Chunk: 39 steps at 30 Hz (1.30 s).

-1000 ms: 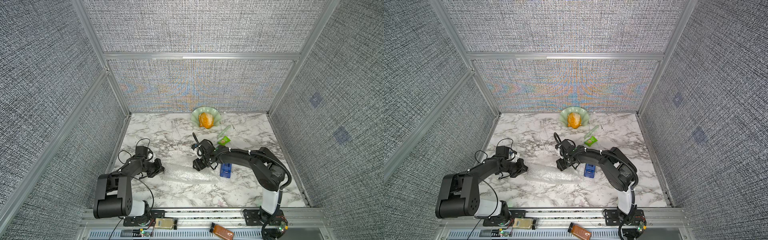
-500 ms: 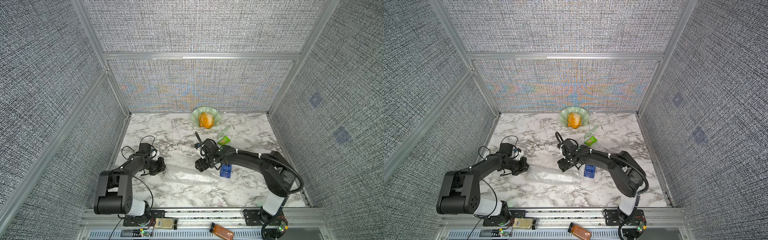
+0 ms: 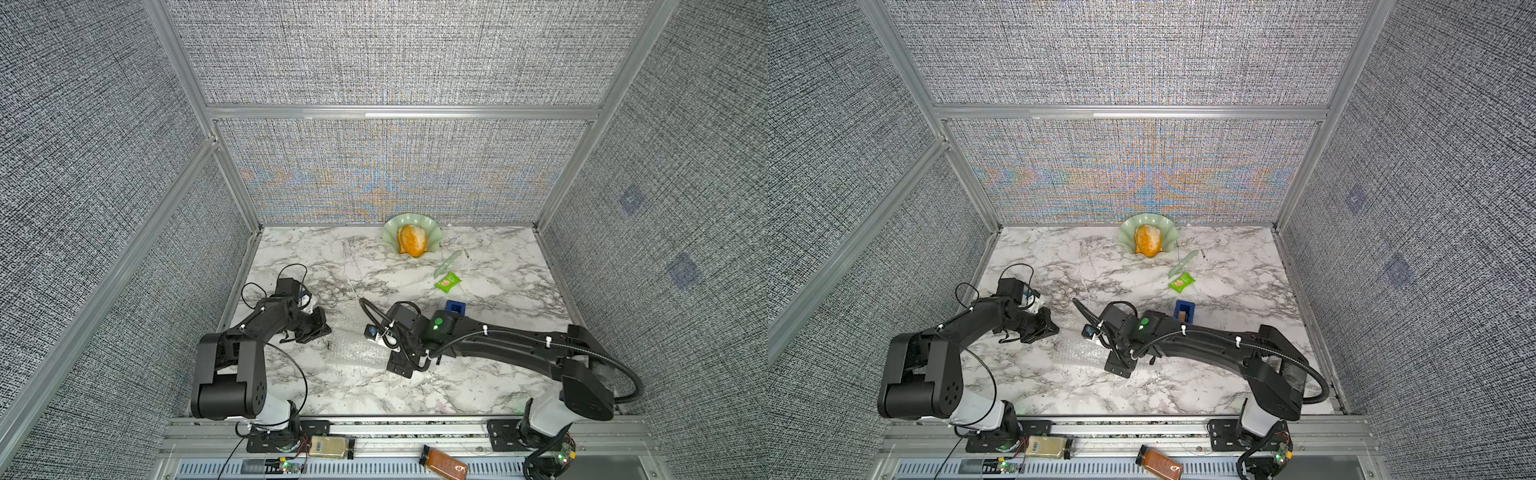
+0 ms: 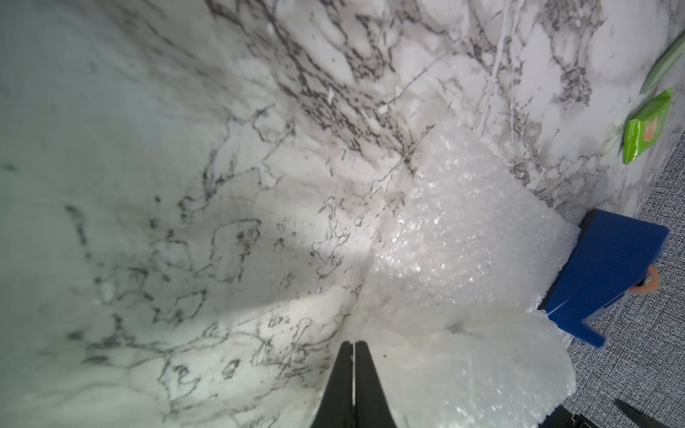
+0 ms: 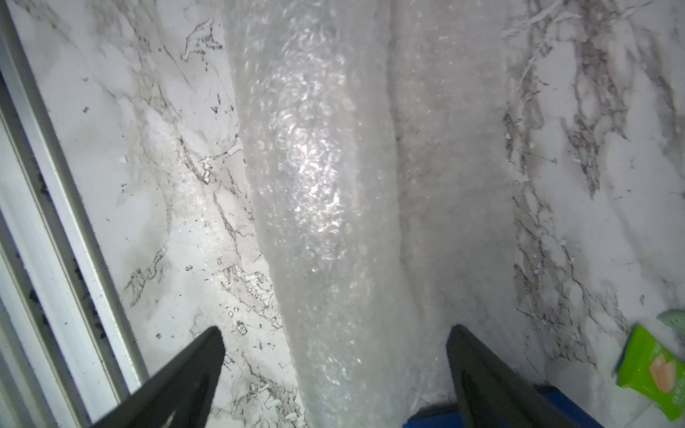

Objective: Wrap wine bottles in bubble wrap
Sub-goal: Wrap the wine bottle in bubble wrap.

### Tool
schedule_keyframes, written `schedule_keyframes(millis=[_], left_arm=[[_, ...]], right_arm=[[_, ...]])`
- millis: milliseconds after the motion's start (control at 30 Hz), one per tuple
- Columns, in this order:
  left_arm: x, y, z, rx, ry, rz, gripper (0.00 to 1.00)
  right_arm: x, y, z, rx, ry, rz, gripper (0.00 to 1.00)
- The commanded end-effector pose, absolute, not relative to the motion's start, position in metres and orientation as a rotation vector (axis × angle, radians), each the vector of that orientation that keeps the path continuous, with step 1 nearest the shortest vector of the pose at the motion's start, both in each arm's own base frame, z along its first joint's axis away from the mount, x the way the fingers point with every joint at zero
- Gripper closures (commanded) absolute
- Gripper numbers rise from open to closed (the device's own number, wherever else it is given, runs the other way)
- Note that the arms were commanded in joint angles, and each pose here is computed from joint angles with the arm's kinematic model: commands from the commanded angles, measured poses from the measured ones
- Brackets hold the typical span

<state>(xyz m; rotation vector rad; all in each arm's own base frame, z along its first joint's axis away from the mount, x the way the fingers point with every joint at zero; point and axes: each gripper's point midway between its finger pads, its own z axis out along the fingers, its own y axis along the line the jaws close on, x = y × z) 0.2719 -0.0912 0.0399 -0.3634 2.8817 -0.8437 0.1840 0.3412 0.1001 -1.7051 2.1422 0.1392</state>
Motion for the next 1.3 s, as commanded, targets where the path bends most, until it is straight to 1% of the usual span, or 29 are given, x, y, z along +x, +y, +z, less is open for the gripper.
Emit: schedule_keyframes(millis=[0,67,167,267,367,467,533,667,733,833,900,1033,1233,1267], left_arm=[[0.271,-0.089,0.039,-0.347,2.898,-0.828,0.92],[0.271,-0.090,0.039,-0.339,2.899,-0.832,0.92],[0.272,-0.089,0.042,-0.327,2.899,-0.826,0.92],[0.274,-0.088,0.045,-0.322,2.891,-0.813,0.92],[0.277,-0.086,0.052,-0.312,2.872,-0.794,0.92],[0.283,-0.084,0.066,-0.293,2.833,-0.769,0.92],[0.287,-0.080,0.079,-0.286,2.794,-0.737,0.87],[0.294,-0.077,0.110,-0.249,2.701,-0.688,0.79],[0.293,-0.078,0.124,-0.238,2.651,-0.685,0.70],[0.286,-0.104,0.134,-0.176,2.567,-0.801,0.56],[0.281,-0.125,0.138,-0.180,2.509,-0.901,0.49],[0.270,-0.157,0.136,-0.244,2.453,-1.025,0.43],[0.253,-0.178,0.122,-0.319,2.427,-1.151,0.32],[0.248,-0.182,0.116,-0.344,2.423,-1.190,0.31]], right_arm=[[0.183,0.338,0.081,-1.784,2.156,0.060,0.07],[0.186,0.339,0.069,-1.791,2.183,0.060,0.07],[0.190,0.340,0.055,-1.780,2.263,0.131,0.10],[0.189,0.338,0.047,-1.765,2.337,0.237,0.14],[0.188,0.335,0.038,-1.754,2.392,0.291,0.22],[0.190,0.330,0.030,-1.736,2.454,0.323,0.32],[0.191,0.327,0.024,-1.697,2.514,0.374,0.39],[0.195,0.328,0.025,-1.562,2.613,0.544,0.51],[0.198,0.333,0.030,-1.462,2.642,0.638,0.53],[0.198,0.344,0.038,-1.338,2.671,0.769,0.55],[0.198,0.350,0.038,-1.262,2.703,0.824,0.55],[0.203,0.360,0.038,-1.089,2.759,0.913,0.55],[0.210,0.373,0.042,-0.836,2.768,1.071,0.54],[0.211,0.374,0.042,-0.806,2.769,1.095,0.54]])
